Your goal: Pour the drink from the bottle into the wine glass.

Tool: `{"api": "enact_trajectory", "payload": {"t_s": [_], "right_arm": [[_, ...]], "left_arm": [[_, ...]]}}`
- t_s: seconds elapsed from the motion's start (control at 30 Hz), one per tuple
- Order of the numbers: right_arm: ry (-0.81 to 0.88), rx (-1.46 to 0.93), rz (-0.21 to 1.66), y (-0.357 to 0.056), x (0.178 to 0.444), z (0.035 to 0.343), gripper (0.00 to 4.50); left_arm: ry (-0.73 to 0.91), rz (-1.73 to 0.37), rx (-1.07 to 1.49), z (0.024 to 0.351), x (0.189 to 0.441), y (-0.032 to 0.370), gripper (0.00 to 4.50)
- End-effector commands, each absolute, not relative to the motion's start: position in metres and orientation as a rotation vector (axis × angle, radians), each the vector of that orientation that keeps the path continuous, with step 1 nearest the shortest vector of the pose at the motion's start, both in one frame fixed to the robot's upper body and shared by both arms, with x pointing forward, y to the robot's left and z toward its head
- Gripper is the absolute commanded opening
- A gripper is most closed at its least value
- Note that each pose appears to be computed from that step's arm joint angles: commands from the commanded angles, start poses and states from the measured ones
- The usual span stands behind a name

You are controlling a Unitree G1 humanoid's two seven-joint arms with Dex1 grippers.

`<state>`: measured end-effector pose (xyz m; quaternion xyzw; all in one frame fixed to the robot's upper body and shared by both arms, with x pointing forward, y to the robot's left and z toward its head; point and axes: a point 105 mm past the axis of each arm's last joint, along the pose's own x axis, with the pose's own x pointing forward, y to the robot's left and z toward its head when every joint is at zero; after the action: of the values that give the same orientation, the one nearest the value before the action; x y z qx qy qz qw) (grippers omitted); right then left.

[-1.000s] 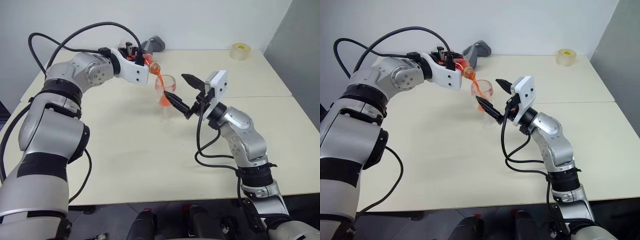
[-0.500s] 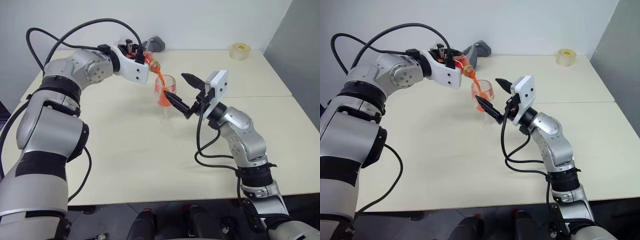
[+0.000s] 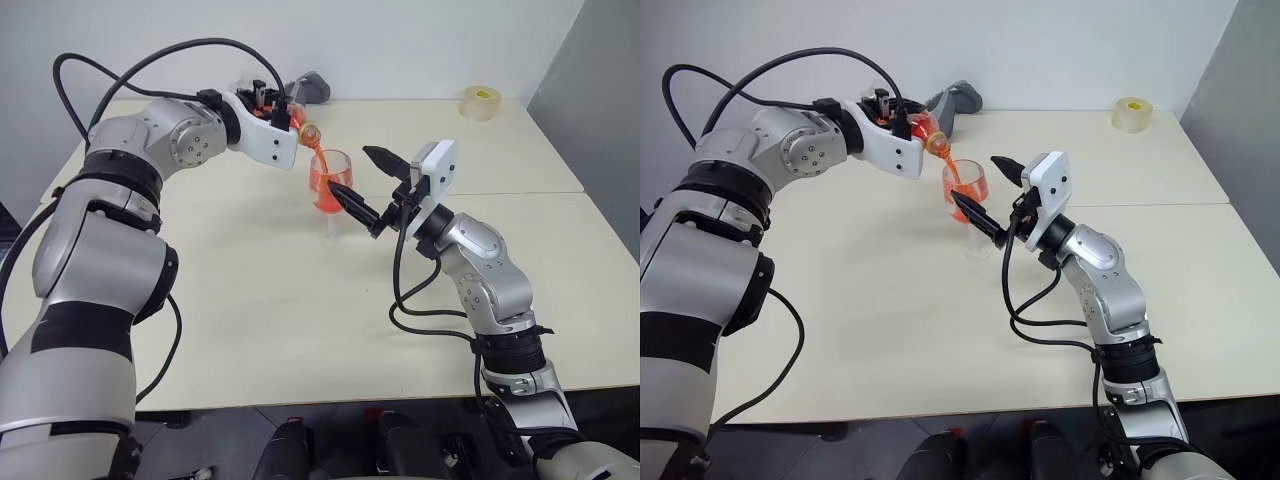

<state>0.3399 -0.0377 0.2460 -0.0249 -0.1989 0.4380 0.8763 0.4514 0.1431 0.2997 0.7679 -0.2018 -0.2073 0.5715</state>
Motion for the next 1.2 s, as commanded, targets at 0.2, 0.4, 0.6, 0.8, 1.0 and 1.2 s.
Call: {"api": "enact_trajectory", "payload": {"t_s": [0.2,0.4,0.6,0.8,1.0,1.2], "right_arm": [[-0.464,-0.072,0.917,-0.038,0.338,0.257,4.50],[-0.463,-0.072,0.915,-0.039,0.338,0.257,4.50],[-0.464,-0.074,0.912,-0.040,0.339,0.258,4.50],[-0.466,-0.077,0.908,-0.041,0.340,0.258,4.50],[-0.465,-0.080,0.905,-0.042,0.341,0.258,4.50],[-0.462,-0.084,0.903,-0.043,0.341,0.257,4.50]], "left_arm": [[-0.540,-0.400,1.814,0.333,0.447,0.144,1.26],[-0.539,-0.395,1.818,0.334,0.448,0.144,1.26],[-0.538,-0.393,1.819,0.334,0.448,0.143,1.26],[-0.530,-0.398,1.773,0.332,0.449,0.143,1.26],[-0.490,-0.437,1.724,0.322,0.450,0.143,1.26],[-0.425,-0.496,1.470,0.321,0.450,0.144,1.26]]}}
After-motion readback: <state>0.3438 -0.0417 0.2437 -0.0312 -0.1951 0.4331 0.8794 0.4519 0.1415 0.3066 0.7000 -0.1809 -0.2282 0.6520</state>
